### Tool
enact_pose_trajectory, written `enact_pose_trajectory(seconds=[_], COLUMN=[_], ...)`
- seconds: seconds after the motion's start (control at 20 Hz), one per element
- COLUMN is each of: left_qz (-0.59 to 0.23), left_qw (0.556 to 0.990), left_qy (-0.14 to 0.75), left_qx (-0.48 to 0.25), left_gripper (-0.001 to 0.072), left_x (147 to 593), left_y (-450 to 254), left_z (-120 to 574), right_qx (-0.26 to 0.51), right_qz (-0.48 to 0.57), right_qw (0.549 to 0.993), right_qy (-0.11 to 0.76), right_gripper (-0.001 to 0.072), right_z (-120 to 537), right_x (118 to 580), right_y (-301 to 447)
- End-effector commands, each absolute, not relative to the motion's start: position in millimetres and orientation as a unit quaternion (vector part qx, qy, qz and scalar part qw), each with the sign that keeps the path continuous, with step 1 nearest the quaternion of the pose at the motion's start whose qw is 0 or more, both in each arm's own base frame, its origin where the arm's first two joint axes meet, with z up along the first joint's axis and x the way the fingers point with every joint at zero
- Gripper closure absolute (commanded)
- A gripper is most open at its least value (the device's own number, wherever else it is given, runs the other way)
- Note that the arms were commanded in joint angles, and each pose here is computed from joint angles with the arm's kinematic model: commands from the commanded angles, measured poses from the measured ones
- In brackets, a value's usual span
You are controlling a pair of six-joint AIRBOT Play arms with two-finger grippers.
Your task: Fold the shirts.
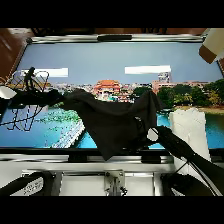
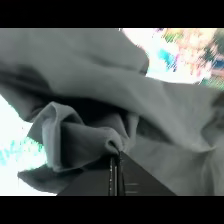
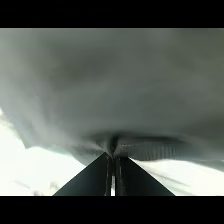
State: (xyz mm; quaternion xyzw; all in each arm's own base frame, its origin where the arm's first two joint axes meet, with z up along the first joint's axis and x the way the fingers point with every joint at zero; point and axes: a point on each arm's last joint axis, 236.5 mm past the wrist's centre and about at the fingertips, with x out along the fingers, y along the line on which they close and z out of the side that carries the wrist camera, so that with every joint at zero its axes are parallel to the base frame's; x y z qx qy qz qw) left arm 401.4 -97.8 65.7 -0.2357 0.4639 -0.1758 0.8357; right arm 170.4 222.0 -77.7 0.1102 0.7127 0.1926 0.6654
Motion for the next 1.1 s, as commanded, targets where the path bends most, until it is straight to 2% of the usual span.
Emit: enact_pose_trajectory(seconds=[0.0, 0.15, 0.25, 0.35, 0.45, 0.55, 0.65, 0.75, 0.85, 1.05], left_qz=[-0.19, -0.206, -0.214, -0.21, -0.202, -0.197, -0.187, -0.172, -0.142, -0.07], left_qw=[0.889, 0.948, 0.97, 0.971, 0.954, 0.928, 0.917, 0.922, 0.935, 0.965], left_qy=[0.367, 0.197, 0.057, -0.089, -0.213, -0.304, -0.343, -0.341, -0.322, -0.252], left_qx=[-0.195, -0.14, -0.098, -0.066, -0.066, -0.094, -0.084, -0.063, -0.051, -0.032], left_gripper=[0.0681, 0.0681, 0.068, 0.068, 0.068, 0.068, 0.0681, 0.068, 0.0681, 0.068], left_x=[411, 393, 344, 273, 197, 133, 97, 88, 98, 152], left_y=[-86, -81, -84, -86, -84, -78, -76, -75, -65, -35], left_z=[153, 313, 433, 535, 606, 647, 658, 654, 646, 620], right_qx=[-0.032, -0.11, -0.081, -0.01, 0.04, 0.067, 0.066, 0.057, 0.043, 0.0], right_qz=[0.184, 0.099, 0.038, 0.028, 0.049, 0.058, 0.064, 0.059, 0.042, 0.015], right_qw=[0.746, 0.88, 0.956, 0.991, 0.997, 0.996, 0.994, 0.994, 0.997, 1.0], right_qy=[0.639, 0.451, 0.28, 0.134, 0.047, -0.019, -0.064, -0.073, -0.057, 0.018], right_gripper=[0.0633, 0.0633, 0.0633, 0.0634, 0.0634, 0.0634, 0.0633, 0.0633, 0.0634, 0.0633], right_z=[-7, 147, 281, 395, 460, 504, 527, 532, 525, 490], right_x=[208, 267, 274, 244, 212, 189, 182, 187, 202, 252], right_y=[172, 103, 56, 23, 9, -3, -5, -4, -2, 17])
